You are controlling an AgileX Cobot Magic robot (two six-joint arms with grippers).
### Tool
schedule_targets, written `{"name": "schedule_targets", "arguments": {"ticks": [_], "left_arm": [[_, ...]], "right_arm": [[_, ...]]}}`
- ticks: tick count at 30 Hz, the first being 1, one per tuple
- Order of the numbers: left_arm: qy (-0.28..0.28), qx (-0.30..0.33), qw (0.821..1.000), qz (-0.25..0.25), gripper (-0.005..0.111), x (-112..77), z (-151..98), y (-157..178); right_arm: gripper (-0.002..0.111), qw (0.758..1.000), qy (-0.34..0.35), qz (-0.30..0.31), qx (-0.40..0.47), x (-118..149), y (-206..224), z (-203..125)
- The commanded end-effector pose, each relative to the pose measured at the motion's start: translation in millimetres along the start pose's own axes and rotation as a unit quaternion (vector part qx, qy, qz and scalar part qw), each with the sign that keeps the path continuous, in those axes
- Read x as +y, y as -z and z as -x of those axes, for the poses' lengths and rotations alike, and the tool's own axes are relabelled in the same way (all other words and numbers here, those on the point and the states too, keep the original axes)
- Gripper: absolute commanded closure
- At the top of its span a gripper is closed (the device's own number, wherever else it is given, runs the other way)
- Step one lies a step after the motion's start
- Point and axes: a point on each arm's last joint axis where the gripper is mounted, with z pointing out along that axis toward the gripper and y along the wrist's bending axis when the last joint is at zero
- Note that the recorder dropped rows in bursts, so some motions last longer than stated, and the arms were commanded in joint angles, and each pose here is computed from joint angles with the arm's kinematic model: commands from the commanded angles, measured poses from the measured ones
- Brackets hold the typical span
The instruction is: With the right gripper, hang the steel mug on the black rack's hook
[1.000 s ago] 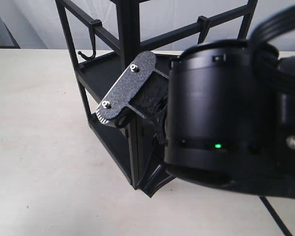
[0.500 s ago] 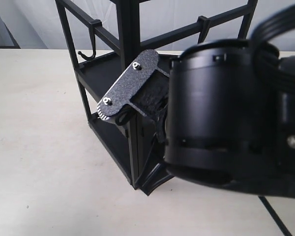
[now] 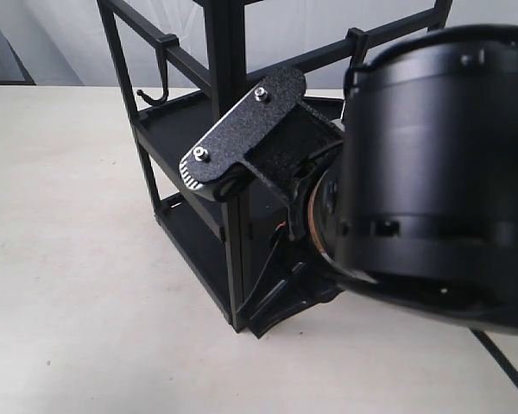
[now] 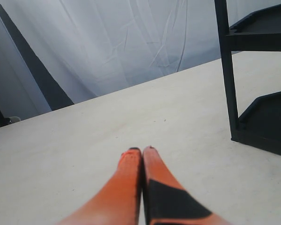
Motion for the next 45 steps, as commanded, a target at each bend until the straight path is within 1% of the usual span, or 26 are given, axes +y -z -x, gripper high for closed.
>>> {"name": "schedule_targets", "arguments": {"ticks": [1, 11, 45], "left_arm": [[0.002, -0.007, 1.000, -0.003, 0.105, -0.3, 1.0, 0.4], [0.003, -0.007, 1.000, -0.003, 0.105, -0.3, 1.0, 0.4], [0.003, -0.007, 1.000, -0.003, 0.105, -0.3, 1.0, 0.4]], "right_arm": [[0.064, 1.000, -0.002, 0.003, -0.005, -0.6, 1.8, -1.1], [0.064, 1.000, -0.013, 0.008, -0.018, -7.4, 10.1, -2.8], [0.064, 0.998, -0.038, 0.048, -0.011, -10.5, 21.2, -9.9]]}}
